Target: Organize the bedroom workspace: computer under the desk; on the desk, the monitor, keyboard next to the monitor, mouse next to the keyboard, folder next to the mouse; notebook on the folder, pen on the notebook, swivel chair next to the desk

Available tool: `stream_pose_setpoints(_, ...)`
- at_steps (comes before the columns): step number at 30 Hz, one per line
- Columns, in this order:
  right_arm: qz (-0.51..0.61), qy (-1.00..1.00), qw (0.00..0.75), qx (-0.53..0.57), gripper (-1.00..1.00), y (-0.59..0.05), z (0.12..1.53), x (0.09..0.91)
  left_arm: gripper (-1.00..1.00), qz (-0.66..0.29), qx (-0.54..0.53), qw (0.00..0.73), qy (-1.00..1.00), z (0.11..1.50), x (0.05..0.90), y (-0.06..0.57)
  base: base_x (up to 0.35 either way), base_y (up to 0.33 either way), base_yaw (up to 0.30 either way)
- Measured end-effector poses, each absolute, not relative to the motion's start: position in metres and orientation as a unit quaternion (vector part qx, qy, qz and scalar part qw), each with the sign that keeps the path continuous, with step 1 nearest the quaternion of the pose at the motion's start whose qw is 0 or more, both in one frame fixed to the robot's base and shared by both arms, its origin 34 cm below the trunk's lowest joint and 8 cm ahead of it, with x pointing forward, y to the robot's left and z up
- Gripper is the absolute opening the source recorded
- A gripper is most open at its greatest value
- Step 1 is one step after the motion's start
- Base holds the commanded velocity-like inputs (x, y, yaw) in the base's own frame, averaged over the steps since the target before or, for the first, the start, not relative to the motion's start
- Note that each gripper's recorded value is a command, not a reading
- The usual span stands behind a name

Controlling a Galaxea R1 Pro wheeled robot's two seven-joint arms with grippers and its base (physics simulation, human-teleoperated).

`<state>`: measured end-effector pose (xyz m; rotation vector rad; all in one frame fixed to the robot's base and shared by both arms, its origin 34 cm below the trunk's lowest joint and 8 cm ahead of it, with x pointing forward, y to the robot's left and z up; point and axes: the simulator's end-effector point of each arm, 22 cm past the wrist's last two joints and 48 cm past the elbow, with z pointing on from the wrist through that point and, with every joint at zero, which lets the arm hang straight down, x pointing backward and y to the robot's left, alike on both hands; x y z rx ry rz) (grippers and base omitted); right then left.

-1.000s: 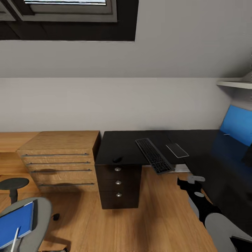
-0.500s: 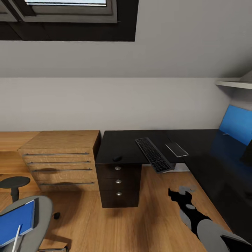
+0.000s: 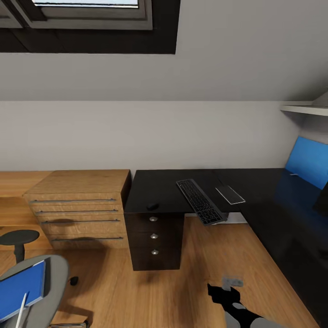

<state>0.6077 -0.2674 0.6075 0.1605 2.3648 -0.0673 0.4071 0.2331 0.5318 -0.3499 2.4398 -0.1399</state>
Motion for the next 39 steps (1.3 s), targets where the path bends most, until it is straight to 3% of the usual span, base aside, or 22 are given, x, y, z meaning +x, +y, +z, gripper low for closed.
stream_pose_setpoints(12, -0.026, 0.94, 0.335, 0.061, 1.0, -0.261, 0.564, 0.527, 1.0, -0.056, -0.139, 0.308, 0.94, 0.526, 0.399, 0.232, 0.0, 0.0, 0.0)
stream_pose_setpoints(39, -0.014, 0.934, 0.352, 0.062, 1.0, -0.244, 0.564, 0.52, 1.0, -0.058, -0.133, 0.316, 0.938, 0.528, 0.402, 0.23, 0.0, 0.0, 0.0)
